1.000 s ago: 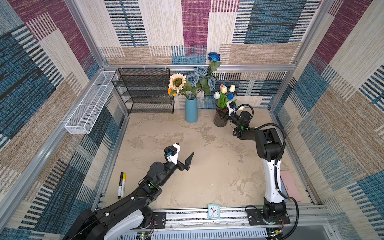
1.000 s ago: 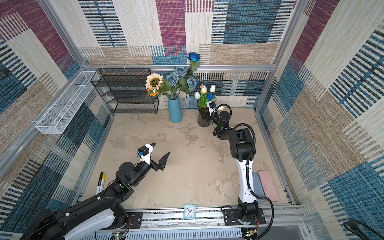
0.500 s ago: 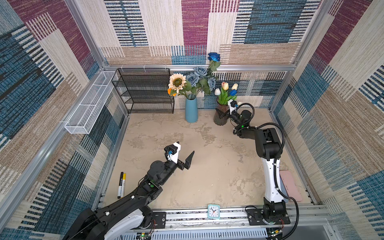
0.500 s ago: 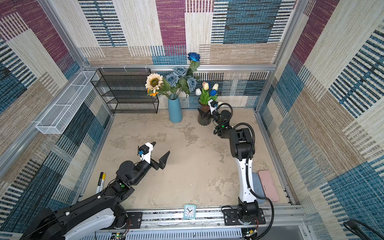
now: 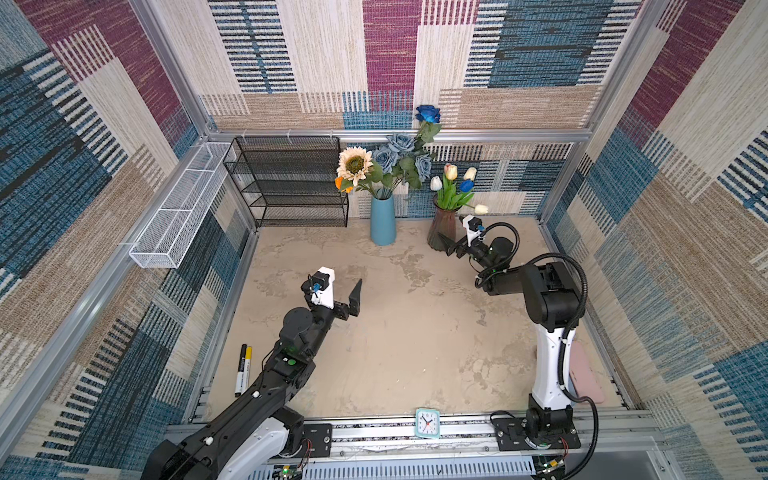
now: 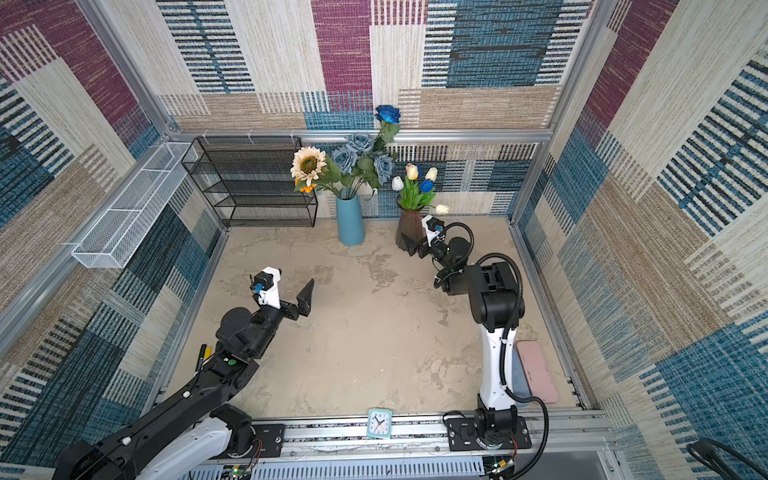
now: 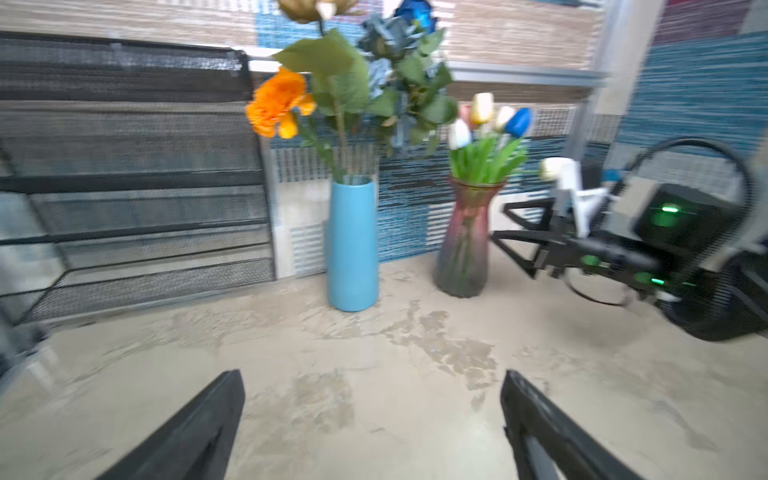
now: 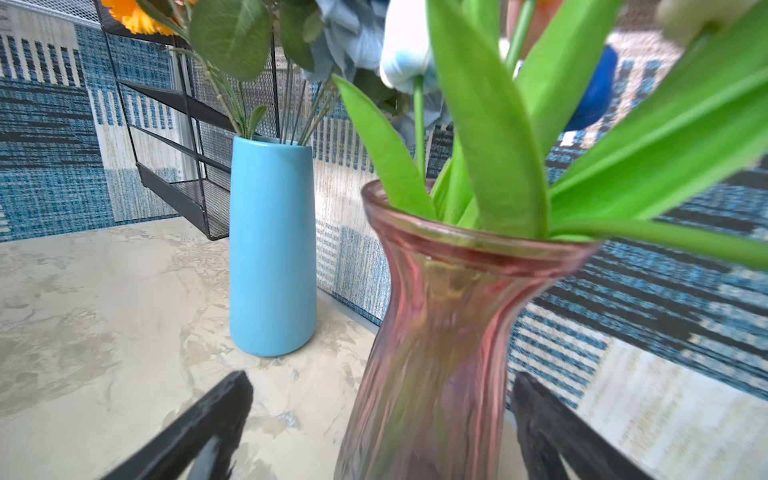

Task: Arrange the flowers into the vase

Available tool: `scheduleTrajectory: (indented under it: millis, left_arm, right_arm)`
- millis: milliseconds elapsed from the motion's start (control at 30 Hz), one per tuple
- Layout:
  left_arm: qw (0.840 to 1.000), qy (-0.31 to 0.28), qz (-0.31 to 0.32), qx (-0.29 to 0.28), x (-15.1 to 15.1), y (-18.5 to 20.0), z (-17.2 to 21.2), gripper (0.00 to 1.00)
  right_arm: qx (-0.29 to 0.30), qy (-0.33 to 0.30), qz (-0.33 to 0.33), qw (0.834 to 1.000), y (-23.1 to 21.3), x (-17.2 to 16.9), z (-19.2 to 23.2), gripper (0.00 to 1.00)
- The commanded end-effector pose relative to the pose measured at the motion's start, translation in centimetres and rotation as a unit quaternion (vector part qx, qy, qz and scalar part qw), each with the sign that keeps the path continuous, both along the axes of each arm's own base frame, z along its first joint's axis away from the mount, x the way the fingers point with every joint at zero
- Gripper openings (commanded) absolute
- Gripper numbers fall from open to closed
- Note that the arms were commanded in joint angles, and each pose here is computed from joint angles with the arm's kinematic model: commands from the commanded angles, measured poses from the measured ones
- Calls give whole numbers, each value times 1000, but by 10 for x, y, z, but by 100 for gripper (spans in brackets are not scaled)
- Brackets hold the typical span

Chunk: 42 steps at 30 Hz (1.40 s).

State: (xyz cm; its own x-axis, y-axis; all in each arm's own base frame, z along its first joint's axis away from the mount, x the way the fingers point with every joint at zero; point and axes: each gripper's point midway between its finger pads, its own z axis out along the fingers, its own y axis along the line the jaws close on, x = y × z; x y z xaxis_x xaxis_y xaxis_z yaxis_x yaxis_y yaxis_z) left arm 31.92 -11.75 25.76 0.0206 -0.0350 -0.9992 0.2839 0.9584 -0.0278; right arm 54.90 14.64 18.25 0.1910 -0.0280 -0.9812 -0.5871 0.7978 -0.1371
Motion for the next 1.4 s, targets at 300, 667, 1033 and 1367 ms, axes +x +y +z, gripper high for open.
scheduleTrajectory:
  millis: [300, 667, 1033, 1367]
  left_arm:
    - [936, 137, 312, 86, 3, 137, -63, 99]
    - [963, 126, 220, 90, 42, 129, -123, 99]
    - [987, 65, 125, 74, 39, 104, -145, 92]
    - [967, 204, 145, 41, 86, 129, -165, 100]
  right_arm:
    - [101, -2, -128, 987, -59, -127, 77, 100]
    - [74, 56, -385, 918, -149, -230, 8, 100]
    - [28, 48, -333, 941, -134, -195, -16, 100]
    - [56, 108, -330, 936, -155, -175, -37, 100]
